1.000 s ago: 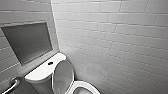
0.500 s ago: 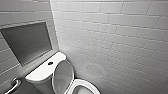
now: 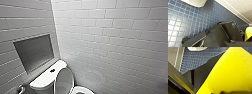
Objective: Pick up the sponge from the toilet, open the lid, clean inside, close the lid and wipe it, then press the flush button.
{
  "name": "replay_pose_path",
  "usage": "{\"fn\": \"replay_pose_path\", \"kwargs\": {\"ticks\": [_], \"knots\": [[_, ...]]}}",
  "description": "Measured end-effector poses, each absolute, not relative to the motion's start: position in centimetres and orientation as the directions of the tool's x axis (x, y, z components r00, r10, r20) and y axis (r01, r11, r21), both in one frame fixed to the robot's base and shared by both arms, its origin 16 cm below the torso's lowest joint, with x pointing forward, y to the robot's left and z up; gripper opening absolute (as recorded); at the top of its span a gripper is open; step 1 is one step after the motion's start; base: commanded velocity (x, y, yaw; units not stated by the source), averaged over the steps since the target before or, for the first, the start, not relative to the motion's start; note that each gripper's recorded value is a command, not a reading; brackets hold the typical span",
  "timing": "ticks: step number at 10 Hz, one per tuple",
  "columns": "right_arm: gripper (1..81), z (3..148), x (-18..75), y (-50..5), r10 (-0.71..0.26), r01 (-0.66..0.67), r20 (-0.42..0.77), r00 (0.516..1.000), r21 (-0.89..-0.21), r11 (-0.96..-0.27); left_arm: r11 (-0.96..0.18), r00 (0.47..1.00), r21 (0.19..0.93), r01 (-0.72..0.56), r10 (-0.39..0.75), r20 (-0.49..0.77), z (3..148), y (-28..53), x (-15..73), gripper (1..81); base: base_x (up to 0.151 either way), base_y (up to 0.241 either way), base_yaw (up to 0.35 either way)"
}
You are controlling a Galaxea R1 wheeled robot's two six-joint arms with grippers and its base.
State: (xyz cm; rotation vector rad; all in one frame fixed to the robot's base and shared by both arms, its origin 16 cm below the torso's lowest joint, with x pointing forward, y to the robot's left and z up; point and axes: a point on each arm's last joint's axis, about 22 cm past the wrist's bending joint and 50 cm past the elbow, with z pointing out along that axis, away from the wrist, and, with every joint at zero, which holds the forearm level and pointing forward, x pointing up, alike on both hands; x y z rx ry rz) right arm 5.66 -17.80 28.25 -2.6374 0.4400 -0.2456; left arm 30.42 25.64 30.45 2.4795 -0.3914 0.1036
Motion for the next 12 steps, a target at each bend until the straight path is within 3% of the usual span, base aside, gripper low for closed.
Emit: {"fn": "replay_pose_path", "kwargs": {"ticks": [2, 6, 12], "knots": [[1.0, 29.7, 5.1, -17.4, -0.346, -0.263, 0.101, 0.933, -0.463, -0.846, -0.758, 0.954, 0.581, -0.296, -0.268, 0.136, 31.3, 24.3, 26.7, 81.1, 0.000, 0.000, 0.000], [1.0, 32.9, 1.7, -17.4, -0.341, -0.282, 0.058, 0.938, -0.442, -0.851, -0.829, 0.958, 0.482, -0.283, -0.269, 0.100, 31.9, 24.8, 24.0, 81.1, 0.000, 0.000, 0.000], [1.0, 36.7, -3.1, -17.1, -0.332, -0.304, 0.005, 0.943, -0.388, -0.870, -0.867, 0.963, 0.430, -0.250, -0.268, 0.020, 33.7, 23.4, 17.2, 81.1, 0.000, 0.000, 0.000]]}}
